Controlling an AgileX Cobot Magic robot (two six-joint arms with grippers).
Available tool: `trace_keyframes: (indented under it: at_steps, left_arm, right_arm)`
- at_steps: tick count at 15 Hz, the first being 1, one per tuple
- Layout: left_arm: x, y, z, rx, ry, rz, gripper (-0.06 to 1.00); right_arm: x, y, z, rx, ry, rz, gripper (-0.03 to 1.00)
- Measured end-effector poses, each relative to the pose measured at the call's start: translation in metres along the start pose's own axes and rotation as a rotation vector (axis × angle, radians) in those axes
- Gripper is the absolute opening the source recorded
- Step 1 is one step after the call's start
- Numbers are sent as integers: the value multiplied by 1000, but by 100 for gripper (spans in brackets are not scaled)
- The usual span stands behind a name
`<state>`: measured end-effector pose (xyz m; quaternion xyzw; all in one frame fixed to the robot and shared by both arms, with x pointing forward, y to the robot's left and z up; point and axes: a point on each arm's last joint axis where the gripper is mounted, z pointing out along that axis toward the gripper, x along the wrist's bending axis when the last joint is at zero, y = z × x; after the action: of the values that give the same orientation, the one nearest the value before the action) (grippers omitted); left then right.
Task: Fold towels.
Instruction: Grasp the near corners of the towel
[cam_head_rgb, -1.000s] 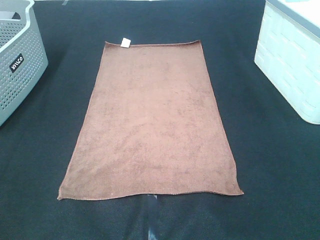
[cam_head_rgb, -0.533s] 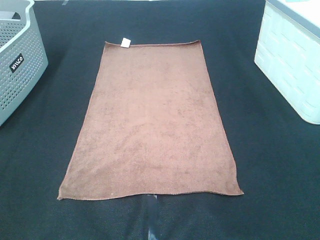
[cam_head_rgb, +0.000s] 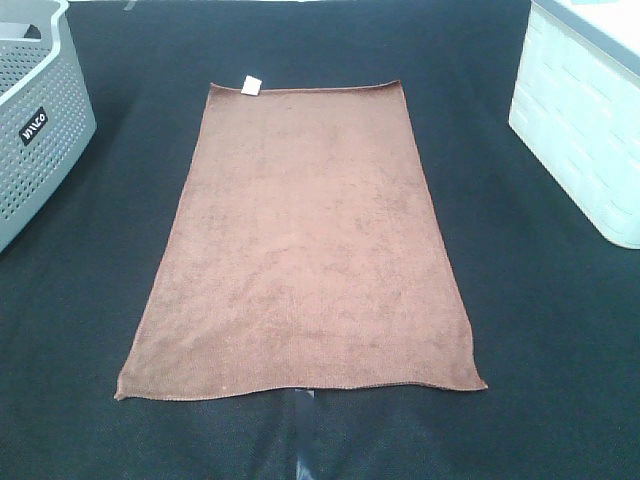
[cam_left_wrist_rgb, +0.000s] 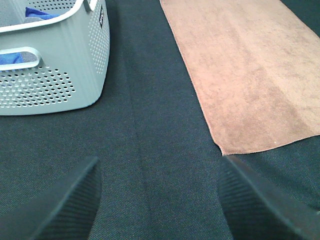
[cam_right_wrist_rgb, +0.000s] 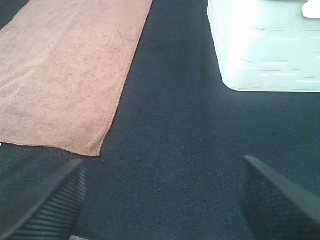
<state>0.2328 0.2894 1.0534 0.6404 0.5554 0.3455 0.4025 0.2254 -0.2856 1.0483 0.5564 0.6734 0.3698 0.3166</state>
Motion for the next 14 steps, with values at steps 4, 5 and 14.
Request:
trace_keyframes:
  at_steps: [4,5,14]
  left_arm:
    - [0,0,0,0,-1,0,64]
    - [0,0,0,0,-1,0,64]
    - [0,0,0,0,-2,-2,64]
  right_arm:
    - [0,0,0,-1,0,0,78]
    - [0,0,0,-1,0,0,78]
    - [0,0,0,-5,-1,11,77]
